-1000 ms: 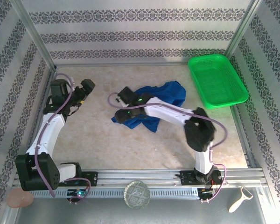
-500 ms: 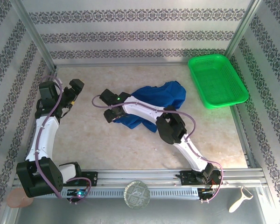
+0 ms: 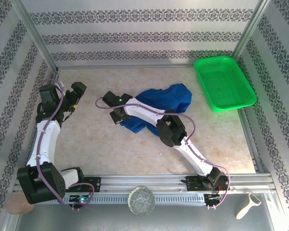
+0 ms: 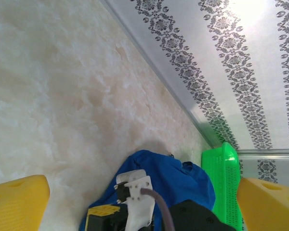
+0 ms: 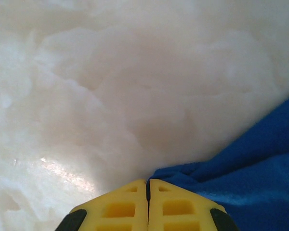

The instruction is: Fold the inside-out t-shirt

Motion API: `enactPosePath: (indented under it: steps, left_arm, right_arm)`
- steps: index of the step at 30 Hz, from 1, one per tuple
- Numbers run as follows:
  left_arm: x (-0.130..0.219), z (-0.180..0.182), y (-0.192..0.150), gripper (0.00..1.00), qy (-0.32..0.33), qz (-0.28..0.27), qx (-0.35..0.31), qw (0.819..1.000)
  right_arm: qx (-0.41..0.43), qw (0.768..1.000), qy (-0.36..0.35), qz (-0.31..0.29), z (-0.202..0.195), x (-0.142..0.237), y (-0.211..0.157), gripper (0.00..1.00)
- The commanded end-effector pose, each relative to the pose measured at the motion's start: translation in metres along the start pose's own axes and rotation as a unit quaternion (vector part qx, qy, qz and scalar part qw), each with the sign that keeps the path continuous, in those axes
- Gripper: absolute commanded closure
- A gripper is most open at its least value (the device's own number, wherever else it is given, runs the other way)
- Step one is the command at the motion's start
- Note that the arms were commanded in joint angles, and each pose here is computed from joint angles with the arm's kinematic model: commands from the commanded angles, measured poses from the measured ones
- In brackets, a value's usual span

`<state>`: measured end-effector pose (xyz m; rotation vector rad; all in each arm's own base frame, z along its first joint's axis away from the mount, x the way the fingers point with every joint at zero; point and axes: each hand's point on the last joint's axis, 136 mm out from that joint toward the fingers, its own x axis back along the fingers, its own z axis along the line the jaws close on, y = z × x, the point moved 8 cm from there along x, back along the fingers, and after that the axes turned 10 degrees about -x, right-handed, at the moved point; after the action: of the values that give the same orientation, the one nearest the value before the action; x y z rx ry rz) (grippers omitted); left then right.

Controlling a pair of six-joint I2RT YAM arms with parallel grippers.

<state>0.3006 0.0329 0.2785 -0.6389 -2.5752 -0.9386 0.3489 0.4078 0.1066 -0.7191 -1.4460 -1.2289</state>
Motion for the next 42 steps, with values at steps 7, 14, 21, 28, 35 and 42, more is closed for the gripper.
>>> enactPosePath:
  steps: [7, 14, 21, 28, 35, 42]
  left_arm:
    - [0.004, -0.005, -0.005, 0.00, -0.041, 0.014, -0.009, 0.999]
    - [-0.006, -0.018, -0.019, 0.00, -0.081, 0.036, -0.028, 0.996]
    - [-0.048, -0.040, -0.059, 0.00, -0.079, 0.101, -0.072, 0.989]
    - [-0.101, -0.031, -0.128, 0.00, -0.034, 0.189, -0.109, 0.975]
    - [-0.107, -0.022, -0.187, 0.00, 0.018, 0.220, -0.086, 0.972]
    - [-0.076, -0.012, -0.215, 0.00, 0.124, 0.180, -0.087, 0.972]
  right_arm:
    - [-0.056, 0.961, 0.209, -0.172, -0.056, 0.250, 0.072, 1.00]
    - [-0.074, 0.881, 0.354, -0.305, -0.115, 0.415, 0.063, 1.00]
    - [-0.098, 0.842, 0.376, -0.375, -0.166, 0.485, 0.036, 1.00]
    - [-0.150, 0.837, 0.354, -0.389, -0.203, 0.475, 0.031, 1.00]
    - [-0.183, 0.843, 0.316, -0.394, -0.229, 0.458, 0.027, 1.00]
    - [-0.204, 0.843, 0.295, -0.400, -0.248, 0.449, 0.027, 1.00]
